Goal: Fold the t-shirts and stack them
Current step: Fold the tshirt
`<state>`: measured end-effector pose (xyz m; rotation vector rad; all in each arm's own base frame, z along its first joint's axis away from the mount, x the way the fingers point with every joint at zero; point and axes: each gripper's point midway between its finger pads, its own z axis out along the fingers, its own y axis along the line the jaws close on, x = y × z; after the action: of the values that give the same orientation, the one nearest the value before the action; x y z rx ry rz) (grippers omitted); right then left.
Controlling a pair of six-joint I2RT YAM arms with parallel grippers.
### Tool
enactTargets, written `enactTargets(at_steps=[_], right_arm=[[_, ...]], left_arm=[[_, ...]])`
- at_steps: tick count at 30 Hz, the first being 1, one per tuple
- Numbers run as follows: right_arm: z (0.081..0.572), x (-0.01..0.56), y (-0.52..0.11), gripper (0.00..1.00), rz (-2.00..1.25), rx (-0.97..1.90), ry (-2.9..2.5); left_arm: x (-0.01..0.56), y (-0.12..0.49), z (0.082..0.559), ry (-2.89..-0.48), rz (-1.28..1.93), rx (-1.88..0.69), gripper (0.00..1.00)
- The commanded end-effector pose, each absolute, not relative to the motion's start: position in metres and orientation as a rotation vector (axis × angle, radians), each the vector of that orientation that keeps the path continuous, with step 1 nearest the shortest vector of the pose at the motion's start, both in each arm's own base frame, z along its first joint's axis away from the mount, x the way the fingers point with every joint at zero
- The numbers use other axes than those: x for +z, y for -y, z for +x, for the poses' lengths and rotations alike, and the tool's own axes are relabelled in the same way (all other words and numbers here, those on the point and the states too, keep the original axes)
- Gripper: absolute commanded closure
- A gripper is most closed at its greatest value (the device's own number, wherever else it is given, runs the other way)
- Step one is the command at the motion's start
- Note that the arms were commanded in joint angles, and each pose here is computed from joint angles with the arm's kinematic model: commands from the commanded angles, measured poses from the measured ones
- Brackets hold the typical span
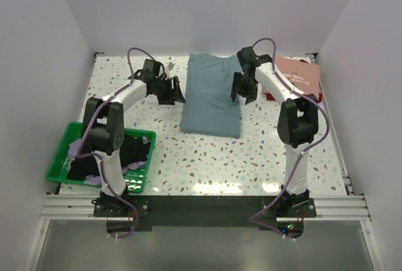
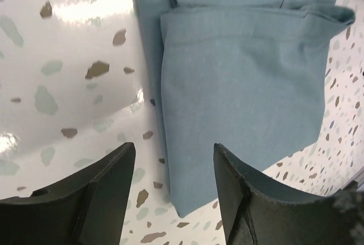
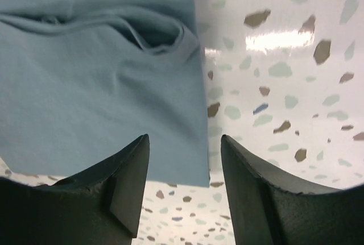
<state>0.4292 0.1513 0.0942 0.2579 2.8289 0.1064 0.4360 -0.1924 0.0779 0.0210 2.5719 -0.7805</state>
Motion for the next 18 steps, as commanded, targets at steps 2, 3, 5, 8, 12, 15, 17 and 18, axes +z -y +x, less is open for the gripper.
enactTargets(at_steps=[2, 3, 5, 8, 12, 15, 17, 18], right_arm=[[0.403, 0.100, -0.162, 0.44, 0.272, 0.252, -2.815], [0.400, 0.098, -0.165, 0.44, 0.271, 0.269, -2.806], [0.380, 0.090, -0.167, 0.46, 0.275, 0.285, -2.838], [0.359, 0.080, -0.169, 0.48, 0.272, 0.291, -2.859], [0.331, 0.067, -0.164, 0.53, 0.309, 0.304, -2.892], [0.325, 0.065, -0.164, 0.54, 0.319, 0.323, -2.881], [0.318, 0.058, -0.163, 0.57, 0.329, 0.321, -2.893], [0.317, 0.057, -0.163, 0.57, 0.331, 0.325, -2.894]], left_arm=[[0.084, 0.194, 0.415, -2.536, 0.061, -0.804, 0.38], [0.083, 0.195, 0.410, -2.540, 0.067, -0.807, 0.37], [0.078, 0.197, 0.398, -2.555, 0.078, -0.814, 0.37], [0.072, 0.204, 0.382, -2.571, 0.097, -0.831, 0.37], [0.063, 0.211, 0.362, -2.593, 0.109, -0.849, 0.37], [0.061, 0.211, 0.355, -2.605, 0.108, -0.850, 0.37], [0.060, 0.210, 0.353, -2.614, 0.107, -0.848, 0.37], [0.059, 0.210, 0.353, -2.614, 0.108, -0.845, 0.37]])
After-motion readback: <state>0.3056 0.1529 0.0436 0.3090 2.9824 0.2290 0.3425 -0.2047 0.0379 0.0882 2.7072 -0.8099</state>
